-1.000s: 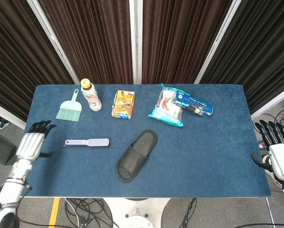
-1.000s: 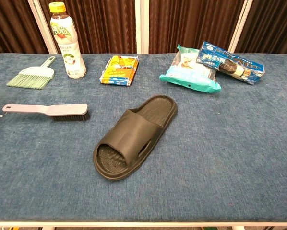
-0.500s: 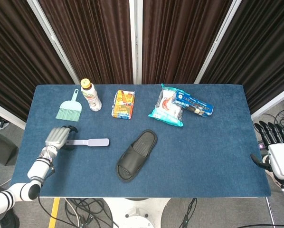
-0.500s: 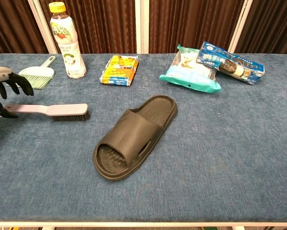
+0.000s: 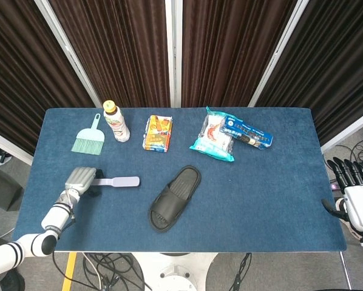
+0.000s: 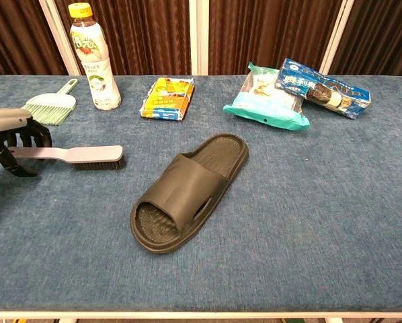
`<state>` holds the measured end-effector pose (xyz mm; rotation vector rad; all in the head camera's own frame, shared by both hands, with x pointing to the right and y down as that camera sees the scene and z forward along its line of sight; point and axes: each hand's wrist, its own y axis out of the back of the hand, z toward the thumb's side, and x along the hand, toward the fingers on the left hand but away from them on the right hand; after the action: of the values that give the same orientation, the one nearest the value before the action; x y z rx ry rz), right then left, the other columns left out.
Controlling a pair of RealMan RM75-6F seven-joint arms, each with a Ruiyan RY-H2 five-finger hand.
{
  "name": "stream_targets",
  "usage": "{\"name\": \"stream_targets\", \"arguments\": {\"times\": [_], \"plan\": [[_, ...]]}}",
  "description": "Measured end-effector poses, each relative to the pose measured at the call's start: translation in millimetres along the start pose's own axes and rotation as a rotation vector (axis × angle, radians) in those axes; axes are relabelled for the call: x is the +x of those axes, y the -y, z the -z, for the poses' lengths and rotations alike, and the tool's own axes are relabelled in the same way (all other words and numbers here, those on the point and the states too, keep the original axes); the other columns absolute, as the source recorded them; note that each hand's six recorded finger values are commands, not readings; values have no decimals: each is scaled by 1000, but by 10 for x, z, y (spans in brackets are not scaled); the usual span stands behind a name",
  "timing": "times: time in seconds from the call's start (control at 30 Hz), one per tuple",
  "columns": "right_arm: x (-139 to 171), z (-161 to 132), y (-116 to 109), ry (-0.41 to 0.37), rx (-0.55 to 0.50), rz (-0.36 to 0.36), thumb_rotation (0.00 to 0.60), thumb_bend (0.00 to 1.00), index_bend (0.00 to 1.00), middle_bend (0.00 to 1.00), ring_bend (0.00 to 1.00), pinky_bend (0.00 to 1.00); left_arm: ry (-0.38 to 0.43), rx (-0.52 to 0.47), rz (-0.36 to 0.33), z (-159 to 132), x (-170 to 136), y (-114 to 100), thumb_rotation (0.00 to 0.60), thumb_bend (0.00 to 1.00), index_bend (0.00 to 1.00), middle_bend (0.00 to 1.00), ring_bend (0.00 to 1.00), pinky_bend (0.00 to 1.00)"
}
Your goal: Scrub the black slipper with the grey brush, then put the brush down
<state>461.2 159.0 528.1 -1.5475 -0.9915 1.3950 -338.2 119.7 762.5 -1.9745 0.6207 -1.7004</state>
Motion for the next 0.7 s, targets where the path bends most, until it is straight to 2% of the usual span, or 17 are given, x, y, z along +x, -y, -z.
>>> {"name": "stream_targets", "arguments": {"times": [0.37, 0.7], "plan": [[9, 25, 21, 9, 0, -9, 600, 155, 0, 48, 0, 0, 14, 10, 23, -132, 47, 36, 600, 293, 567, 620, 533, 604], [7, 54, 48, 20, -6, -17, 600, 155, 0, 48, 0, 0, 19, 10, 48, -242, 42, 130, 600, 297, 741, 788, 690, 767]]}}
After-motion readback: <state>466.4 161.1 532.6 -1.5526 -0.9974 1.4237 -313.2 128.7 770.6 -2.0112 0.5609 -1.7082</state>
